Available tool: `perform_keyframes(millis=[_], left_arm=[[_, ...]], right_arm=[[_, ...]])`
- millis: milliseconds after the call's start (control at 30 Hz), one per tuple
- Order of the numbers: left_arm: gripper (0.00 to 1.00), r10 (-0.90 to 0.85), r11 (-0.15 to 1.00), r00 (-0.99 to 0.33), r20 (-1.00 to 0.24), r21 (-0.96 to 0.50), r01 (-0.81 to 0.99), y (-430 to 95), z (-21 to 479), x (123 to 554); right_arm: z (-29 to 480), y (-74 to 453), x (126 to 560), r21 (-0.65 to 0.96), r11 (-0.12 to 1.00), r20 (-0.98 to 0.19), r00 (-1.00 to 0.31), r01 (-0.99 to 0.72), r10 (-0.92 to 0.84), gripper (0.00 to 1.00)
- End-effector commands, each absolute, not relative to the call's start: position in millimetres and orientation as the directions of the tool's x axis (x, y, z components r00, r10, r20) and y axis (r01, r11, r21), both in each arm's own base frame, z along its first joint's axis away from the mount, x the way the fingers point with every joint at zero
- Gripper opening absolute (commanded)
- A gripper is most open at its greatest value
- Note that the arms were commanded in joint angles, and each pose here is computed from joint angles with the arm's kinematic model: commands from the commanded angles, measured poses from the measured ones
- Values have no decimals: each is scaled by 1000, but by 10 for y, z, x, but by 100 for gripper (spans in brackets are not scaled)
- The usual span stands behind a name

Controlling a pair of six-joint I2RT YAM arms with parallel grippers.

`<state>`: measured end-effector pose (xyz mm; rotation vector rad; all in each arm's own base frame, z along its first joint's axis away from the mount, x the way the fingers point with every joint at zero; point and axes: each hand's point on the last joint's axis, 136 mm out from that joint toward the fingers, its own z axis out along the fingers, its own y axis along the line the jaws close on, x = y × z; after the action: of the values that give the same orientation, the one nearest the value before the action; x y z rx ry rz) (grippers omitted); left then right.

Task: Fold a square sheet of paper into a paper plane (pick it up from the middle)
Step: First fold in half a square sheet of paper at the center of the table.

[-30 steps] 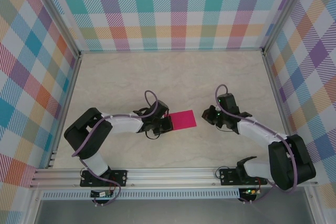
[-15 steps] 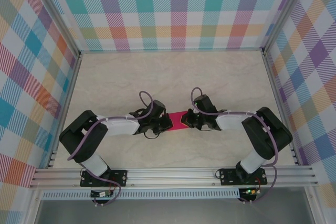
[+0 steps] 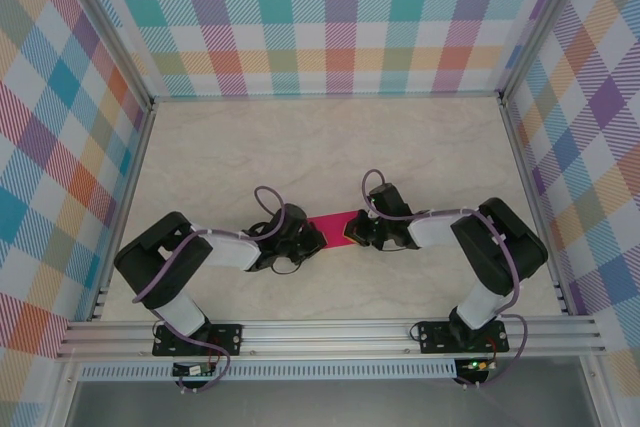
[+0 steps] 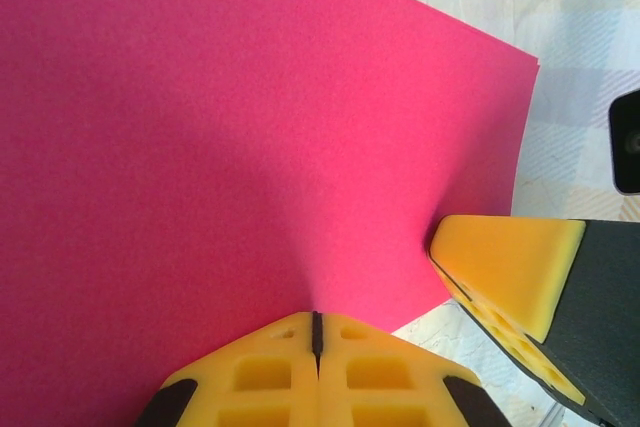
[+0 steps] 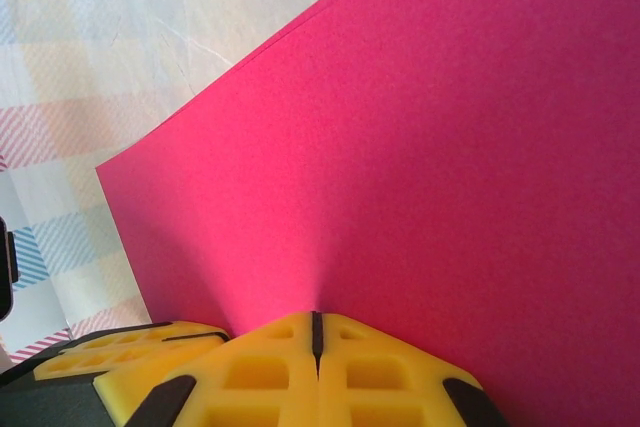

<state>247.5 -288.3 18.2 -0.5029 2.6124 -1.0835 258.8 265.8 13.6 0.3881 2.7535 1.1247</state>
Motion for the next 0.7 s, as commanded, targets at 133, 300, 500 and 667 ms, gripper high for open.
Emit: perform_keyframes(millis=[133, 300, 500, 667], left_arm=[[0, -492, 745, -863, -118, -569, -347, -2346, -206, 2261], [0, -536, 753, -835, -126, -519, -405, -2093, -172, 2259], [0, -566, 745, -819, -100, -488, -455, -1902, -166, 2268], [0, -573, 748, -810, -127, -485, -453, -1804, -81, 2272]], right_arm=[[-365, 2205, 2231, 482, 828, 35, -950, 287, 309, 0], [-428, 2099, 2201, 431, 854, 31, -950, 292, 310, 0], [-432, 2068, 2195, 419, 862, 27, -953, 286, 303, 0], [-416, 2086, 2220, 426, 860, 21, -953, 281, 301, 0]])
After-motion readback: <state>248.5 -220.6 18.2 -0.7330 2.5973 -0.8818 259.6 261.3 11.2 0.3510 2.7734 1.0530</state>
